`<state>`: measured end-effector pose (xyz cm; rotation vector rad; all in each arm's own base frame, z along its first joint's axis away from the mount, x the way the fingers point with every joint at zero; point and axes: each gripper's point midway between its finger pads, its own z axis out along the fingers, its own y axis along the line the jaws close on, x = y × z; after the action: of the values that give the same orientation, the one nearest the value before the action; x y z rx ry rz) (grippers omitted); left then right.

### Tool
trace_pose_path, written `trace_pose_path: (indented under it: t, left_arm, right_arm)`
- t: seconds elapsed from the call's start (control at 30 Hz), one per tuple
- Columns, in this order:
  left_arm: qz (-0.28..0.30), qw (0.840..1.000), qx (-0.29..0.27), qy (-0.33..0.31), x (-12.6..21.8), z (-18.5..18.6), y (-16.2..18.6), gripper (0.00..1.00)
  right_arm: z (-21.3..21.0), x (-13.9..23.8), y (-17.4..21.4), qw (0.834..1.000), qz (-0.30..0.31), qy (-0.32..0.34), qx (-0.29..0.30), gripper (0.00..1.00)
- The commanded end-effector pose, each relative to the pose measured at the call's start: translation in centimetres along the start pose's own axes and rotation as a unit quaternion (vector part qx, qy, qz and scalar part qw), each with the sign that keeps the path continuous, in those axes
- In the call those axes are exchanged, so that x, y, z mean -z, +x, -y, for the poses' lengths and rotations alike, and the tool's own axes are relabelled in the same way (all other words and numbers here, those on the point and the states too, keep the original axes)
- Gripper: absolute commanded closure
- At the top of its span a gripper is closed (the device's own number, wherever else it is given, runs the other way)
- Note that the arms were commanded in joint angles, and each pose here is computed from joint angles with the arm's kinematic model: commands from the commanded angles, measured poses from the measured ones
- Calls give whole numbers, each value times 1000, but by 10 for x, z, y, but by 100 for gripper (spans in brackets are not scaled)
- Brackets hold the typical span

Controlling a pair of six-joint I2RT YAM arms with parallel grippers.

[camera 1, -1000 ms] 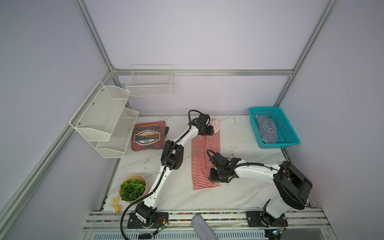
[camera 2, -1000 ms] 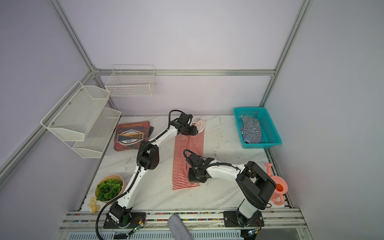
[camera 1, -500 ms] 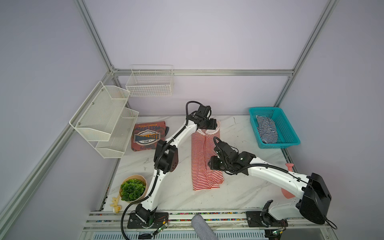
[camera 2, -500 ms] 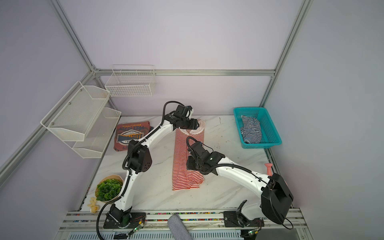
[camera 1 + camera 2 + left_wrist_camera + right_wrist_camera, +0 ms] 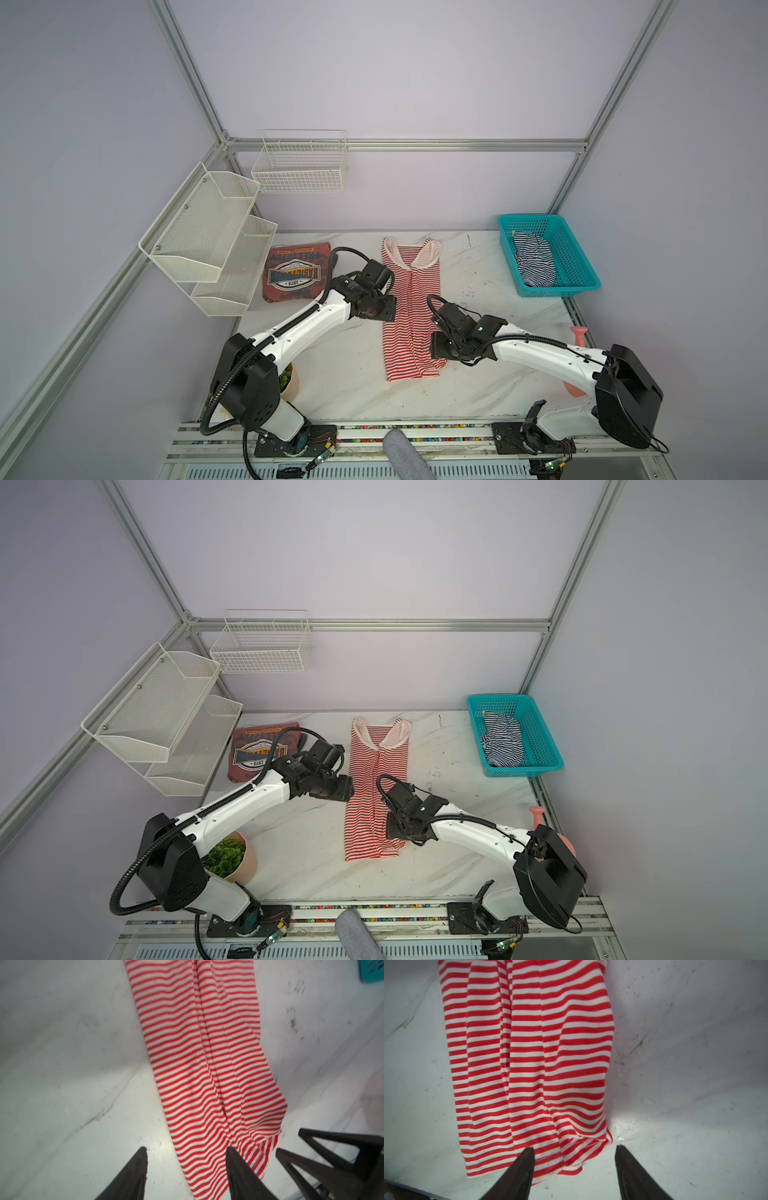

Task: Fold and stack the tank tops
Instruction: 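Move both grippers to the tank top's near hem and grasp it, then lift the near hem with both grippers and fold it toward the straps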

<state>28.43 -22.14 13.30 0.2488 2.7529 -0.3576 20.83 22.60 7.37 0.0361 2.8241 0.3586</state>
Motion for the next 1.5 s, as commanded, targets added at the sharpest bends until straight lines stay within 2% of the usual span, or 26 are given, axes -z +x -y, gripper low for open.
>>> trace_pose_path:
  t: [0.0,0.17,0.57,0.73,0.9,1.1,1.17,1.3,1.47]
  left_arm:
    - [-54,998,21,3,-13,-1,47,40]
    - [-101,994,30,12,-33,5,78,39]
    - [-158,986,43,33,-53,18,123,40]
    - [-163,985,56,28,-58,14,132,43]
    - [-172,982,69,41,-67,18,138,53]
    - [-173,981,79,44,-66,17,142,79]
    - [-172,980,83,46,-65,18,143,88]
    - [-163,981,87,54,-59,21,140,100]
    - [-128,986,84,62,-44,31,117,100]
  right_arm:
    - [10,-4,4,1000,-2,14,4,30]
    - [11,-12,4,1000,-2,11,3,30]
    - [8,-37,7,1000,-23,-17,1,32]
    - [7,-43,17,999,-37,-33,-5,48]
    - [7,-47,23,998,-45,-46,-11,68]
    - [8,-44,30,997,-51,-55,-22,100]
    - [9,-40,32,996,-53,-60,-28,100]
    - [4,-26,32,995,-43,-79,-34,100]
    - [-2,-2,17,996,-15,-86,-35,100]
